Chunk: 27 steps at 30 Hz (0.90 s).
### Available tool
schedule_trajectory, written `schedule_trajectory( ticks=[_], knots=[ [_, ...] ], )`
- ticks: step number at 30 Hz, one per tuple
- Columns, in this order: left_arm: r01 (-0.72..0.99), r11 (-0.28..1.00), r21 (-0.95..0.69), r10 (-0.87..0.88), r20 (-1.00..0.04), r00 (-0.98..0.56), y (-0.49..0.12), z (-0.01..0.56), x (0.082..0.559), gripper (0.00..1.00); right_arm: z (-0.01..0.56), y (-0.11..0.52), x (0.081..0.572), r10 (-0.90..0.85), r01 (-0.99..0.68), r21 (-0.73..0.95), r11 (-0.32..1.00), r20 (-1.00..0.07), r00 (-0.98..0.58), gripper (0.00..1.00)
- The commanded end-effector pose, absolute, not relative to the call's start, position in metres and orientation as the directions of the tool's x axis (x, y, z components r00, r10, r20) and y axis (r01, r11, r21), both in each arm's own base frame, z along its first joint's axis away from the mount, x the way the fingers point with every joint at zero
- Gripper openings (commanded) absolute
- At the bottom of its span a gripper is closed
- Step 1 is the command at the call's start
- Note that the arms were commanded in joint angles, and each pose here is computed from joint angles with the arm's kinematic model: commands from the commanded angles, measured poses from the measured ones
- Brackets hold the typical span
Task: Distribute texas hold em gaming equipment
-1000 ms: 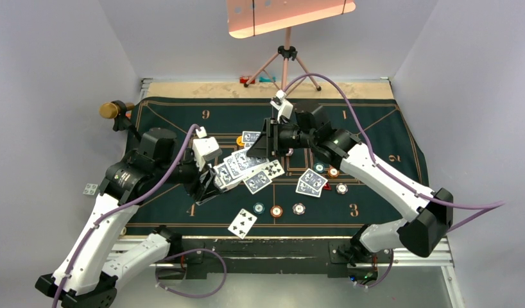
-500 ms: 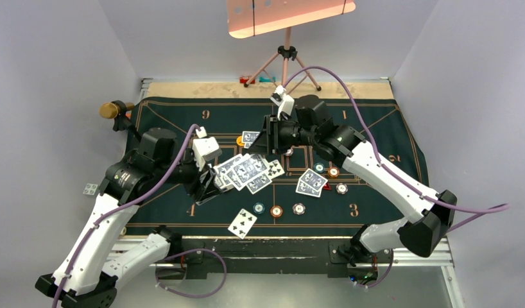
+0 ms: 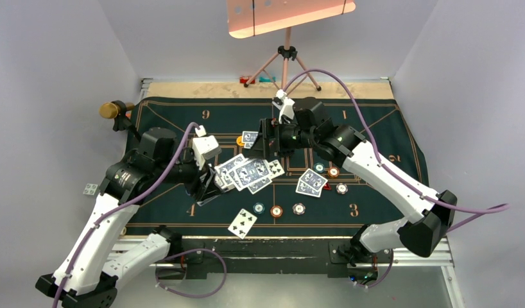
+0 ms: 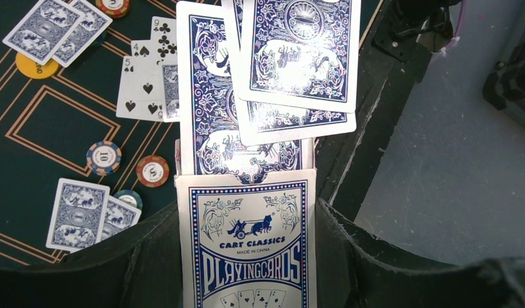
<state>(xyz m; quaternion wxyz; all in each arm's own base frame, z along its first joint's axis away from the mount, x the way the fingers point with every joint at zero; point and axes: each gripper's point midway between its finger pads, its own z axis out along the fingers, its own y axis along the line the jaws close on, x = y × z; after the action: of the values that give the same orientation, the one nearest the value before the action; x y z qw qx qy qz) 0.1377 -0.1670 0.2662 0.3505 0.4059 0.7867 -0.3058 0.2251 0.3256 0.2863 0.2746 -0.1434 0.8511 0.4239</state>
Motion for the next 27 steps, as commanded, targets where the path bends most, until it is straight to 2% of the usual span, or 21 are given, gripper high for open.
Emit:
schedule_trajectory(
  ticks=[1, 12, 19, 27],
  knots=[
    [0.848, 0.461, -0.262, 0.354, -0.822, -0.446, -0.179, 0.276, 0.139, 0.0, 0.315, 0.321, 0.222, 0.032, -0.483, 0.652, 0.585, -0.613, -0.789, 0.9],
    [0.823, 0.49, -0.288, 0.341, -0.805, -0.485, -0.177, 0.271, 0.143, 0.0, 0.326, 0.301, 0.201, 0.05, -0.447, 0.735, 0.509, -0.545, -0.837, 0.96],
    [0.807, 0.517, -0.287, 0.338, -0.798, -0.5, -0.176, 0.268, 0.15, 0.0, 0.308, 0.299, 0.182, 0.021, -0.406, 0.778, 0.479, -0.473, -0.881, 0.97],
    [0.81, 0.497, -0.313, 0.326, -0.797, -0.508, -0.18, 0.272, 0.147, 0.0, 0.293, 0.306, 0.181, -0.005, -0.379, 0.796, 0.472, -0.428, -0.904, 0.79]
  ],
)
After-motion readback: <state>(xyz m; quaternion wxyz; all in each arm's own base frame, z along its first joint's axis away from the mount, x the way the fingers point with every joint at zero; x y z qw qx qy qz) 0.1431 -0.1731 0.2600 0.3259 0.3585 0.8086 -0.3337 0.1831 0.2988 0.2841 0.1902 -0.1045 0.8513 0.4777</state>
